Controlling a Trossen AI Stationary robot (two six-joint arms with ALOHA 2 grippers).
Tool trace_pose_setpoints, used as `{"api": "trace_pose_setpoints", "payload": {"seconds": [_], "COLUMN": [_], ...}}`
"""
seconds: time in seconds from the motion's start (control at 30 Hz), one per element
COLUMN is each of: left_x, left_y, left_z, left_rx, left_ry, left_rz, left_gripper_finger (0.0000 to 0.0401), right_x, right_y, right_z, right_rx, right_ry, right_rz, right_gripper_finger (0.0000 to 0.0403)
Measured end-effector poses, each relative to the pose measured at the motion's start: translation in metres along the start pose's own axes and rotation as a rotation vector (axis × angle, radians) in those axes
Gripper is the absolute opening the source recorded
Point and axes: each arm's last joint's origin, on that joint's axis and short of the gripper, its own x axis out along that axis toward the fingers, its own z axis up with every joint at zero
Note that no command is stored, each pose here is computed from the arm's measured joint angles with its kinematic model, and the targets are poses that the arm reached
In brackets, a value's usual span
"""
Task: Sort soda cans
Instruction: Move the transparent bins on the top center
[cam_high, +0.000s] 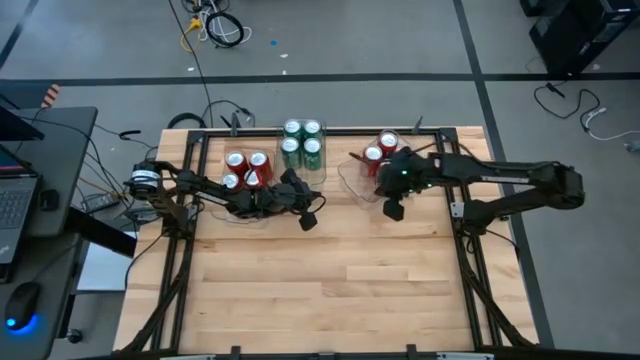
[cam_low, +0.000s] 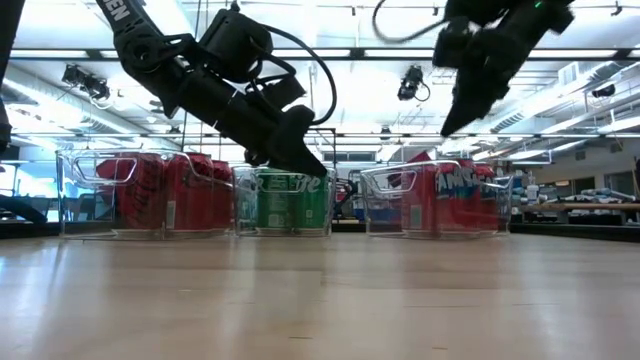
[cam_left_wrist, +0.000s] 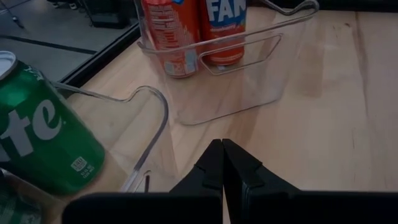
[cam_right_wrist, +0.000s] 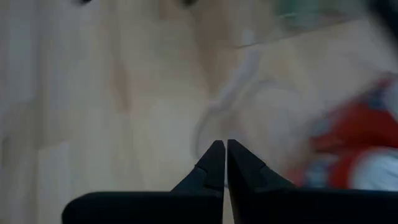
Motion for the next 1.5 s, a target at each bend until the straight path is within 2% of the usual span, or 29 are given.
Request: {"api": "trace_pose_setpoints", "payload": {"seconds": [0.1, 0.27, 0.5, 0.67, 1.1, 1.3, 1.5], "left_x": [0.000, 0.000, 0.000, -0.001, -0.011, -0.016, -0.042], "left_y": [-0.001, -0.001, -0.002, -0.001, 0.001, 0.001, 0.010], "left_z": [0.000, 0.001, 0.001, 0.002, 0.014, 0.016, 0.032], "left_rx": [-0.010, -0.021, -0.022, -0.027, -0.015, 0.013, 0.026], "left_ry": [0.000, -0.001, 0.001, 0.000, -0.041, -0.023, 0.000], "left_rz": [-0.025, -0.050, -0.056, -0.063, -0.071, -0.111, -0.115], "left_gripper_finger": [0.0000, 0.0000, 0.0000, 0.0000, 0.0000, 0.0000, 0.0000], "right_x": [-0.019, -0.031, -0.014, -0.005, 0.013, 0.036, 0.060], "right_y": [-0.005, -0.021, -0.042, -0.062, -0.088, -0.103, -0.118], "right_z": [-0.005, -0.028, -0.065, -0.082, -0.079, -0.069, -0.064], "right_rx": [0.119, 0.328, 0.545, 0.650, 0.641, 0.603, 0.577], "right_ry": [-0.034, 0.071, 0.207, 0.178, -0.050, -0.087, -0.089], "right_rz": [-0.145, -0.395, -0.554, -0.698, -0.709, -0.694, -0.701], "right_gripper_finger": [0.0009, 0.0005, 0.0001, 0.0001, 0.0000, 0.0000, 0.0000]}}
